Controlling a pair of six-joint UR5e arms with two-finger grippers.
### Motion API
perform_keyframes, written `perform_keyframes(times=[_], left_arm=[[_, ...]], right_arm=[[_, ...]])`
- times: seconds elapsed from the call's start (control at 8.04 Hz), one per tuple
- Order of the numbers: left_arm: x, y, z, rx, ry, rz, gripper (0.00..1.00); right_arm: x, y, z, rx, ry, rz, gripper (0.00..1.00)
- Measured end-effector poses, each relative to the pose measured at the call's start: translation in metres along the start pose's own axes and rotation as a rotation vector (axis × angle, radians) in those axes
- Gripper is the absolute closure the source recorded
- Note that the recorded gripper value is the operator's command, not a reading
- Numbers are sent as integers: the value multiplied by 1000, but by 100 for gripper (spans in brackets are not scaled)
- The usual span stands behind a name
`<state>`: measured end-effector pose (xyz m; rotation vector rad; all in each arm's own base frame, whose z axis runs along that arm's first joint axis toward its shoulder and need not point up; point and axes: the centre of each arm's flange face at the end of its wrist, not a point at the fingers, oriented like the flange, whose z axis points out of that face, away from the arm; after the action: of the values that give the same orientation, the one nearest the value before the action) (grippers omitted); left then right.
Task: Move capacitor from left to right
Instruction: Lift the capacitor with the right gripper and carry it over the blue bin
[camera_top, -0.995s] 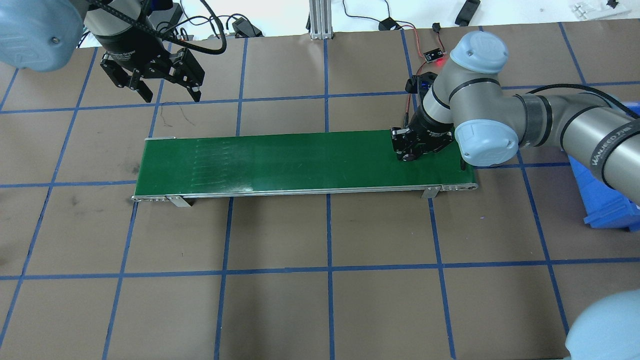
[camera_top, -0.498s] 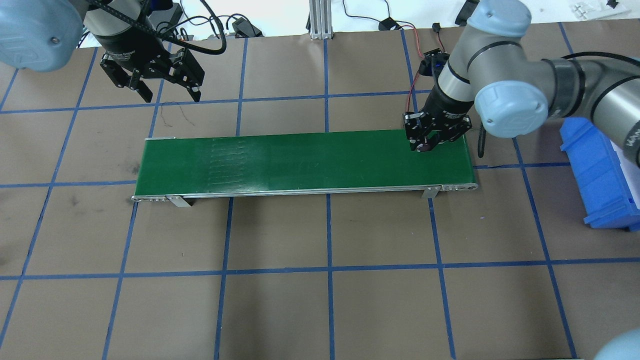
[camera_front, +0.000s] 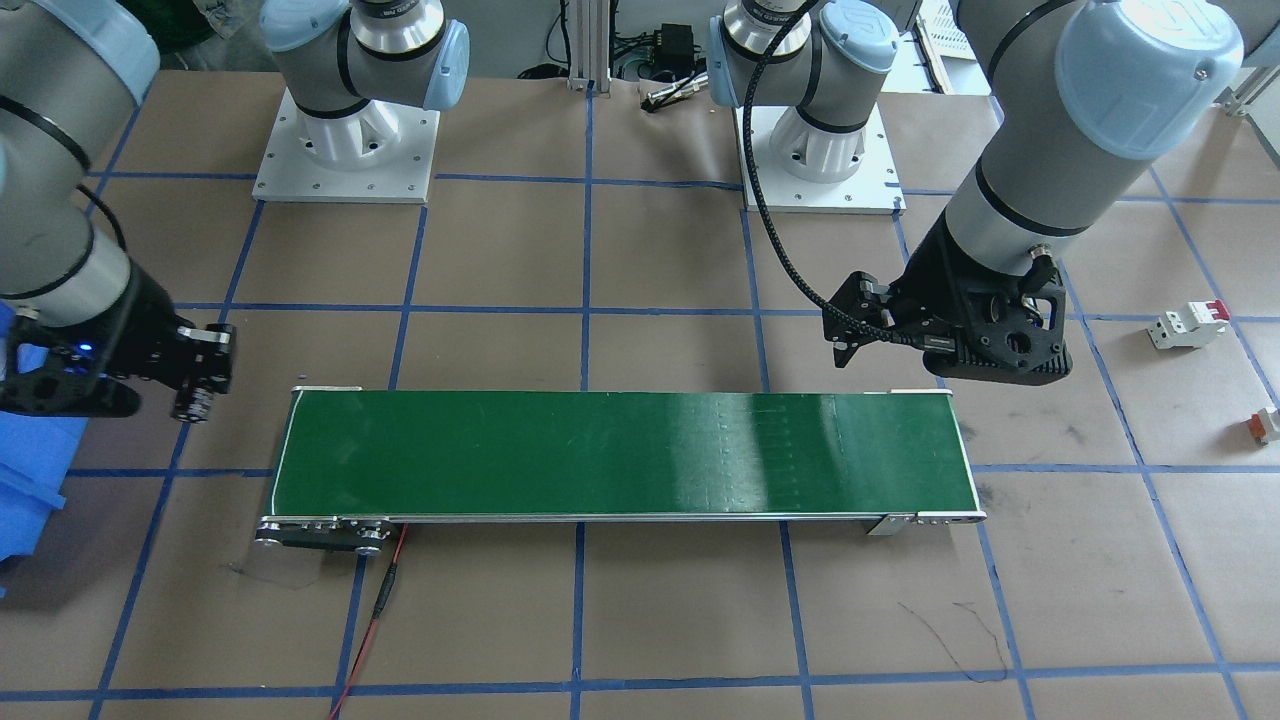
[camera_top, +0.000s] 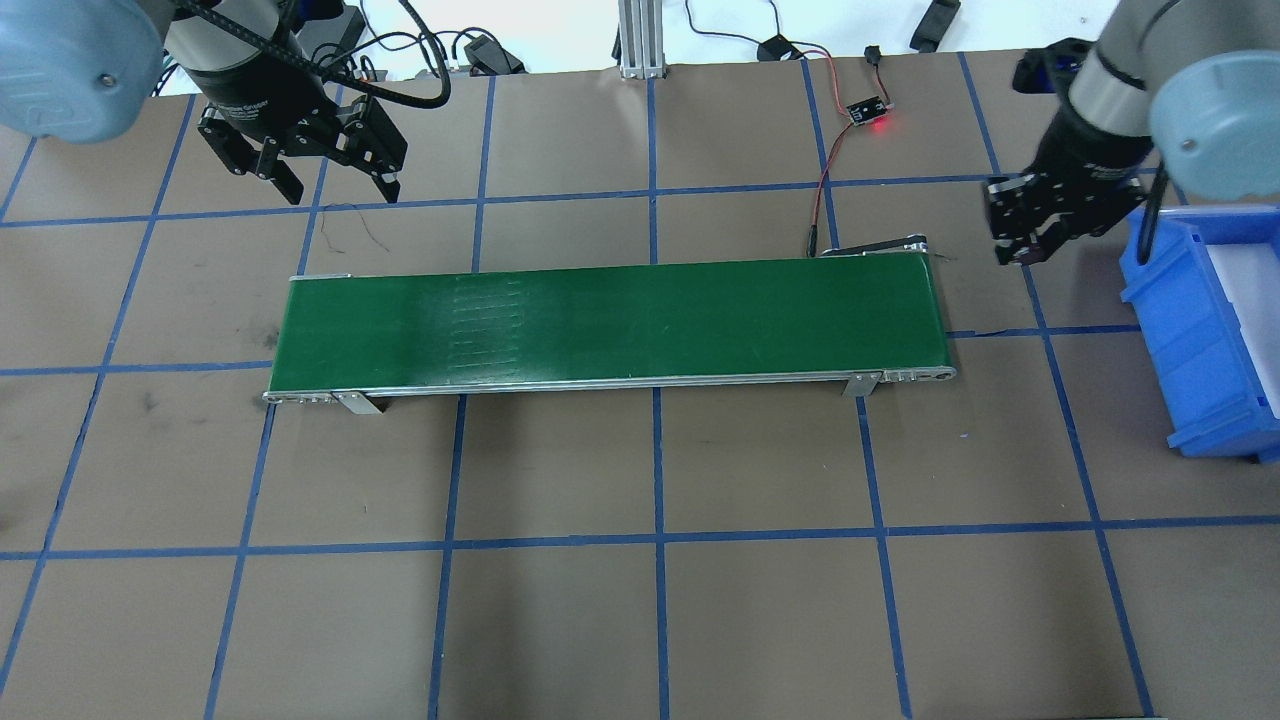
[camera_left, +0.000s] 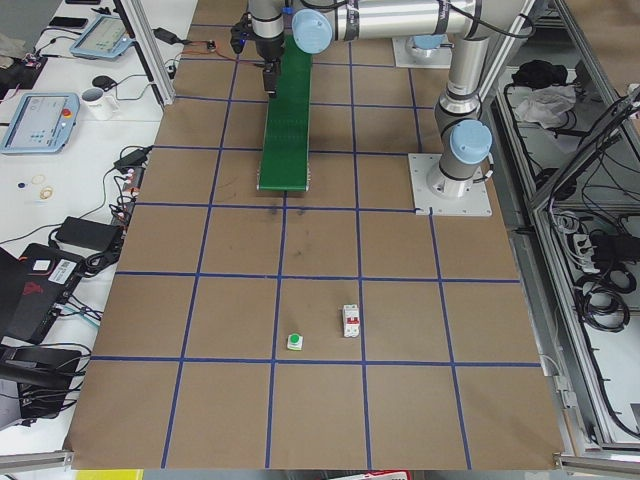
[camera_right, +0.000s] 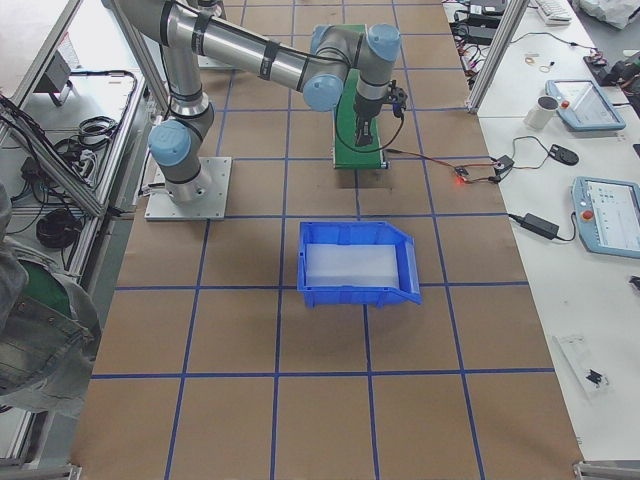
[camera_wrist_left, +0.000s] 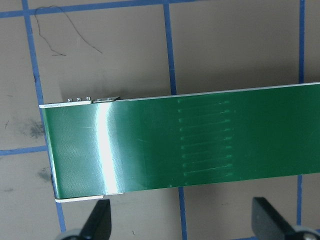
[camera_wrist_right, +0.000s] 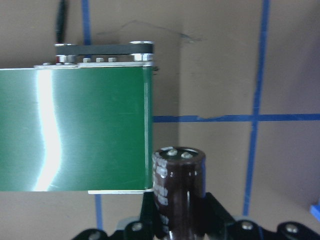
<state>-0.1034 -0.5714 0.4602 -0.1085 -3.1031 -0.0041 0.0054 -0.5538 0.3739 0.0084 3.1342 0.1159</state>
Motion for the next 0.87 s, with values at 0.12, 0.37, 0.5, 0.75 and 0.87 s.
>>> perform_keyframes(times=[0.12, 0.37, 0.5, 0.75, 0.87], left_arm=[[-1, 0, 0, 0, 0, -1, 0], [-1, 0, 0, 0, 0, -2, 0], [-1, 0, 0, 1, 0, -3, 0], [-1, 0, -1, 1, 0, -3, 0], [-1, 0, 0, 1, 0, -3, 0]], right_arm=[[43, 2, -11, -2, 17, -6, 100], [122, 9, -17, -5, 27, -22, 100], [159, 15, -15, -11, 34, -14, 100], [219, 22, 0, -26, 70, 14, 100], [244, 23, 12, -42, 89, 30, 100]])
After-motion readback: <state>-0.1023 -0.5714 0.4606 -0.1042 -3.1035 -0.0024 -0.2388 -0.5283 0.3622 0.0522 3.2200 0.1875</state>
